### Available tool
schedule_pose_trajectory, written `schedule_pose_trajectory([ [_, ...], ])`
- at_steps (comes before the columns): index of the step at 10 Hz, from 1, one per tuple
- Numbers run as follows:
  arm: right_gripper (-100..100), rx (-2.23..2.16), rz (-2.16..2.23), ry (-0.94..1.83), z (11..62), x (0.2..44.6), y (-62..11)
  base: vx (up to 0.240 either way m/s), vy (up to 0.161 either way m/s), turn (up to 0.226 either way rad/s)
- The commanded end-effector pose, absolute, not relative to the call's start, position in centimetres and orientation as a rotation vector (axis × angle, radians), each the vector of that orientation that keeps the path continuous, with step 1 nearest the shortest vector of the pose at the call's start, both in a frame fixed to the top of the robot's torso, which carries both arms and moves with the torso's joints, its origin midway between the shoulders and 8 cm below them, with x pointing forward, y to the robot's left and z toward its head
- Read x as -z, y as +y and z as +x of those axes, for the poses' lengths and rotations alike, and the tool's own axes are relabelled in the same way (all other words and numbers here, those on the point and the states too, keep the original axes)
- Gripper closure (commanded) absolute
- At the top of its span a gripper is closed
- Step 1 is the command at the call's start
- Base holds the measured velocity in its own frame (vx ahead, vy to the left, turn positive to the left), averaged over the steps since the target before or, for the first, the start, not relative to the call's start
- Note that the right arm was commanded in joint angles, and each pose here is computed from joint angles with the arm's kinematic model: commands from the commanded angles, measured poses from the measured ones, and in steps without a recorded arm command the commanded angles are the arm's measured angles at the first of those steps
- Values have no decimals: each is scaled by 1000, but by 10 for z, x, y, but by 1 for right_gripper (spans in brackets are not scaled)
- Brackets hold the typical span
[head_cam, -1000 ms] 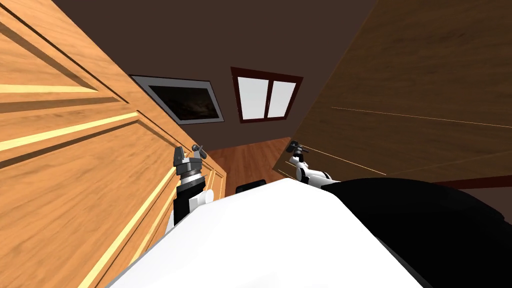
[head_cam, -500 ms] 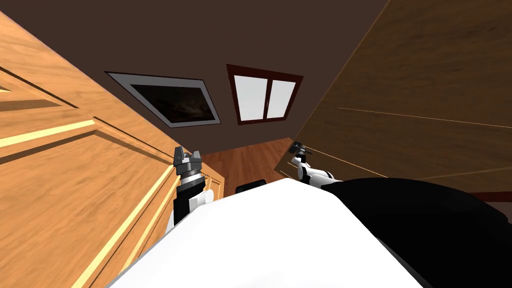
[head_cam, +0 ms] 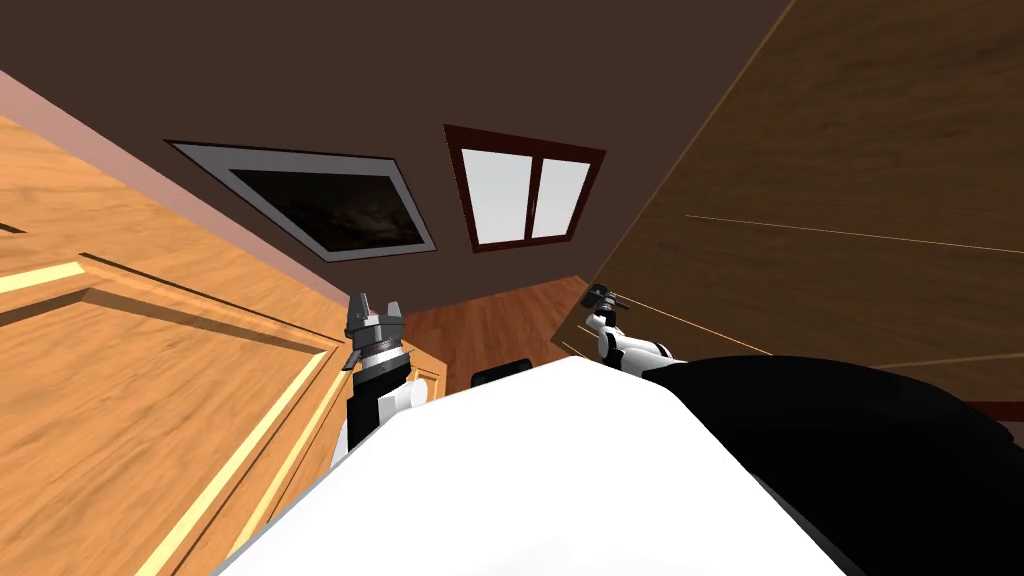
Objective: Push the door open
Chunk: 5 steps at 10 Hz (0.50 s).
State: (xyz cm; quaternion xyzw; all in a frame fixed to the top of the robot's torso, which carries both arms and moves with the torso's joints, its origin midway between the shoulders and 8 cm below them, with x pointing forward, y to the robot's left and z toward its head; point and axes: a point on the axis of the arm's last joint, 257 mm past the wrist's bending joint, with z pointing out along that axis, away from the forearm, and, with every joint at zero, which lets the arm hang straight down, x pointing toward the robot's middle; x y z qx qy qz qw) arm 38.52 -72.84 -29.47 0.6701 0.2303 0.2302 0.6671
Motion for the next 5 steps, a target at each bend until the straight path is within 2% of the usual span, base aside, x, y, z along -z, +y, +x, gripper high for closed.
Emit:
schedule_pose_trajectory([
  [1, 100, -510, 1510, 510, 379, 293, -733, 137, 7, -38],
  [3, 100, -489, 1521, 493, 369, 297, -739, 92, -18, -26],
  [5, 100, -470, 1524, 473, 359, 296, -746, 192, -49, -42],
])
